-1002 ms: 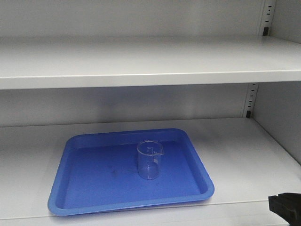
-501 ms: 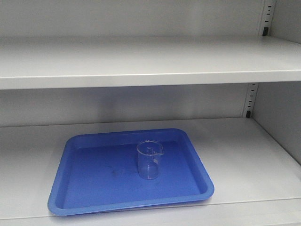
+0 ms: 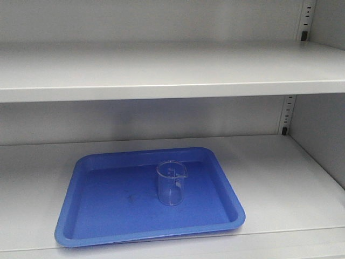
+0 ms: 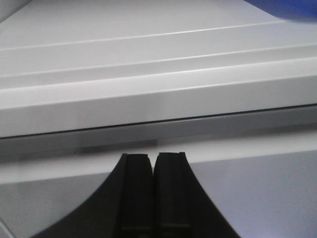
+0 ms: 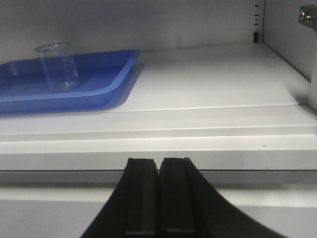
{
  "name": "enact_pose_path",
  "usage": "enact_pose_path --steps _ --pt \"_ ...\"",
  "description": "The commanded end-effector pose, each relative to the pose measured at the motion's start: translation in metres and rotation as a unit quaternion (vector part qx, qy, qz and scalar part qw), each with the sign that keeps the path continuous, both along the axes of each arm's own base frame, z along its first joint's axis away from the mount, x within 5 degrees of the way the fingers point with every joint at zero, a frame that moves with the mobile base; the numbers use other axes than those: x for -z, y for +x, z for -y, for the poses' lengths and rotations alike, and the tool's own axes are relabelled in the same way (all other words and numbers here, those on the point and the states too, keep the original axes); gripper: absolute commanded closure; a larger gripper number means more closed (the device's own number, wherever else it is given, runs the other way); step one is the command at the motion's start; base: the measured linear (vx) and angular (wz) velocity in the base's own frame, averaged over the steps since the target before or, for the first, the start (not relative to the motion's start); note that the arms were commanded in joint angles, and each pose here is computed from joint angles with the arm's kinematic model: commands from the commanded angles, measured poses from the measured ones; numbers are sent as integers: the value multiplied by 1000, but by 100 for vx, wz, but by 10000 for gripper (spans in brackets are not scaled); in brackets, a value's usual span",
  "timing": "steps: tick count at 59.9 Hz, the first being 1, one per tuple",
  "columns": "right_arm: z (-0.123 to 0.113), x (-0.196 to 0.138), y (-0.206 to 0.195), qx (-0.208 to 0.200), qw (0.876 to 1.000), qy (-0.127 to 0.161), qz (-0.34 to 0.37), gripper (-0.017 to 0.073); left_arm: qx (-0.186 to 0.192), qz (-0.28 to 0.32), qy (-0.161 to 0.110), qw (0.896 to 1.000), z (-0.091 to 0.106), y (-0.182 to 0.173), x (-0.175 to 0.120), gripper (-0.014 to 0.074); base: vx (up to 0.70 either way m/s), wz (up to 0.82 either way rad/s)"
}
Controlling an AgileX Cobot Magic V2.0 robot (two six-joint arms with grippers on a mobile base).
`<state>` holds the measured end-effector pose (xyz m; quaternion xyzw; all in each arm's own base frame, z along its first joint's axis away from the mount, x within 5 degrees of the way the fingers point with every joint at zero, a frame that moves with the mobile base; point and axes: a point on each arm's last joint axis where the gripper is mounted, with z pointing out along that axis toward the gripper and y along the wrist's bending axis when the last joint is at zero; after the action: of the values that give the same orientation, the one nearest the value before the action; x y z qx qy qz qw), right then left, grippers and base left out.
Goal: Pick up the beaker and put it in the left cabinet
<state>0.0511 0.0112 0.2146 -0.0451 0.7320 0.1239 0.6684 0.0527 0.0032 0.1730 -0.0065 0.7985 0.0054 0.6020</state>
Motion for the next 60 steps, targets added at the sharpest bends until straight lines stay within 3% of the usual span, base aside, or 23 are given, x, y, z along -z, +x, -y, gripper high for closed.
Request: enact_pose_path --steps 1,8,22,34,40,60 --pt "-1 -9 -1 -6 998 7 68 564 9 50 -2 999 1 1 -12 590 0 0" --pt "-1 -1 1 3 997 17 72 564 9 50 -2 999 1 1 -12 590 0 0" --pt "4 8 4 60 993 24 98 564 9 50 -2 999 1 1 -12 590 0 0" --pt "4 6 4 61 990 -47 118 564 9 50 -2 999 1 1 -12 590 0 0" --pt "4 6 4 62 989 -62 121 564 9 50 -2 999 1 1 -12 590 0 0" --pt "4 5 3 63 990 -25 123 564 9 50 -2 999 1 1 -12 590 0 0"
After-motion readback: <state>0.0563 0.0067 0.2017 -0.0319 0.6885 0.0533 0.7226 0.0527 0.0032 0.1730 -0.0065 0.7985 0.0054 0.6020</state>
